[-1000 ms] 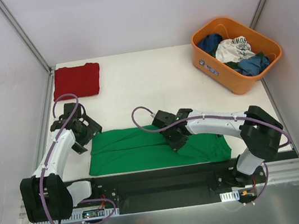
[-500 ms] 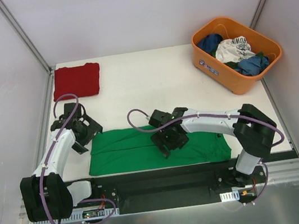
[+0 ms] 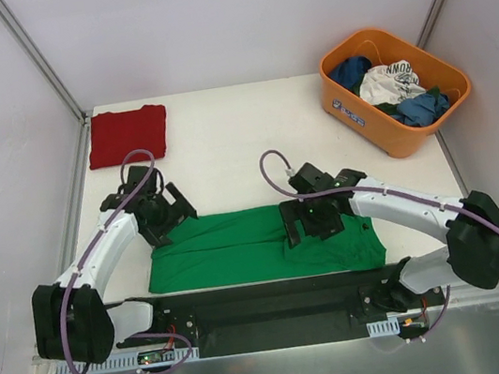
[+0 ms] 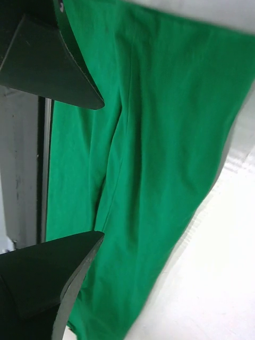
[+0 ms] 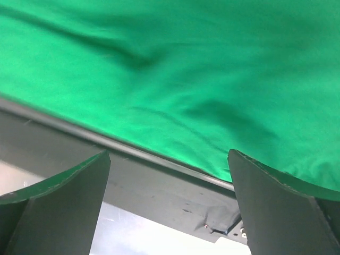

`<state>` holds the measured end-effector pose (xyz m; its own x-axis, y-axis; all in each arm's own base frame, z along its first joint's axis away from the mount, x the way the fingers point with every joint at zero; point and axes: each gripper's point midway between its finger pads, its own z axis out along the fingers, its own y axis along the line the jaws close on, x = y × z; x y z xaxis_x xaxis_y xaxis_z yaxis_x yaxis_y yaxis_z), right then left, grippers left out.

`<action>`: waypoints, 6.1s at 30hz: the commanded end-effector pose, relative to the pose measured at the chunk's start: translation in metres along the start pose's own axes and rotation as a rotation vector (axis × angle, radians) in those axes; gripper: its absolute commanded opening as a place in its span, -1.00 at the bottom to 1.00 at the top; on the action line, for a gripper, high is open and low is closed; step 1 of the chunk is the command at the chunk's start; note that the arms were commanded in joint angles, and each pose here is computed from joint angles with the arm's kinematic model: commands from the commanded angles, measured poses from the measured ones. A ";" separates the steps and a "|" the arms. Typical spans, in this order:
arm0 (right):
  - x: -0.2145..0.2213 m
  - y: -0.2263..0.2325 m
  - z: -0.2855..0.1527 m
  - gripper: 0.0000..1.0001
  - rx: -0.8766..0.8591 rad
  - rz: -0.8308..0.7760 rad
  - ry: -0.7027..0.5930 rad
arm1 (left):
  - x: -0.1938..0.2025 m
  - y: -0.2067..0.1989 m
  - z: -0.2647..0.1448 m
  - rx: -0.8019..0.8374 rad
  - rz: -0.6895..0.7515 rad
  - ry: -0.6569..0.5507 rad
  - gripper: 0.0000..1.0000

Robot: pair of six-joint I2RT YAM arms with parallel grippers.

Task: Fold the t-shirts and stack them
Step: Fold the other side of the tshirt into a rectangle, then rotate the tshirt 90 degrees, then grab the bottom of the folded rectangular tshirt with both arms

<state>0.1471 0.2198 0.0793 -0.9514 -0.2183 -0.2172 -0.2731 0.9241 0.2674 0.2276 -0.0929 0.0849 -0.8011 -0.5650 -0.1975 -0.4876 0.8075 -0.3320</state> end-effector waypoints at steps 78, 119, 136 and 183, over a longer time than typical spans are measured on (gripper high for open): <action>-0.317 -0.089 0.082 0.93 -0.235 0.229 -0.063 | 0.094 -0.111 0.075 0.236 0.223 0.407 0.99; -0.226 0.024 0.022 0.93 -0.178 0.039 -0.098 | 0.074 -0.032 0.018 0.146 0.173 0.155 0.98; -0.217 -0.056 0.094 0.93 0.020 0.140 0.051 | 0.097 -0.053 0.026 0.247 0.253 0.350 0.99; 0.043 0.010 0.037 0.39 -0.109 -0.279 0.063 | 0.155 -0.027 0.053 0.108 0.302 0.460 -1.00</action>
<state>0.1140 0.2249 0.0481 -0.8246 -0.4986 -0.2673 -0.5616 0.7784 0.2807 0.1438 -0.2176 0.0190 -0.9785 -0.1724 0.1129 -0.2052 0.8649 -0.4580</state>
